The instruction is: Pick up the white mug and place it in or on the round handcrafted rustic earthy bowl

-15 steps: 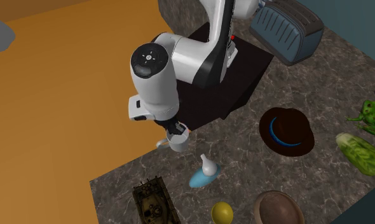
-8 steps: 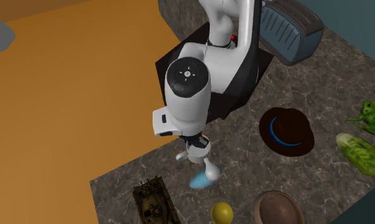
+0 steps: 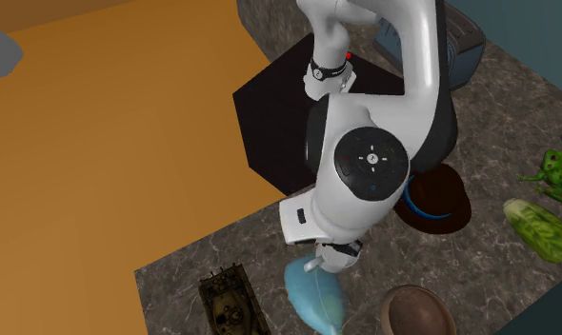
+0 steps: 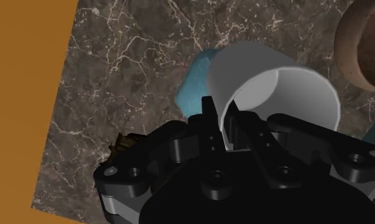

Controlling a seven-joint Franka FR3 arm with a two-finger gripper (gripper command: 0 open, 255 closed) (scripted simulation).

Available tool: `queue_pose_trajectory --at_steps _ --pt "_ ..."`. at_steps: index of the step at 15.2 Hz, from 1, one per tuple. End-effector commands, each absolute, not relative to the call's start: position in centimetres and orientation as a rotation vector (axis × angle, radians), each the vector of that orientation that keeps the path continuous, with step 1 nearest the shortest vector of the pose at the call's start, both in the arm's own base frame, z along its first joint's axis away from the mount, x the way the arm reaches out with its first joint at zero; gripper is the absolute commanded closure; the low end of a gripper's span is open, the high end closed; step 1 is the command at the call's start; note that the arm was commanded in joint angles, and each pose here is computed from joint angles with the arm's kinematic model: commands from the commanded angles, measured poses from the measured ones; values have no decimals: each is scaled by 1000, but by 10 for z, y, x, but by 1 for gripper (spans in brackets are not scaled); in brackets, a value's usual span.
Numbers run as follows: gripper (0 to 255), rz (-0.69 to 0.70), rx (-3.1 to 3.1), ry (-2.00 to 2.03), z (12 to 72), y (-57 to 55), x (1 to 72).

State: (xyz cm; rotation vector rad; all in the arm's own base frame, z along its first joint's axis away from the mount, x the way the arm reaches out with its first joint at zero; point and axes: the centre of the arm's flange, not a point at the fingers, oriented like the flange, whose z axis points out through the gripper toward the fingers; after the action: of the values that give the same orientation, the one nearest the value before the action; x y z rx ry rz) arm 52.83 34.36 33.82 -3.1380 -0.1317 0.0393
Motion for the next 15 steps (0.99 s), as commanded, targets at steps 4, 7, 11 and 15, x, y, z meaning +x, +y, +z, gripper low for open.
queue_pose_trajectory --at_steps 4,7,11,15 --pt "255 40 -3138 -129 344 411 524" --pt "255 40 -3138 -129 347 450 522" --pt "255 40 -3138 -129 351 503 518" --pt "255 40 -3138 -129 356 555 514"
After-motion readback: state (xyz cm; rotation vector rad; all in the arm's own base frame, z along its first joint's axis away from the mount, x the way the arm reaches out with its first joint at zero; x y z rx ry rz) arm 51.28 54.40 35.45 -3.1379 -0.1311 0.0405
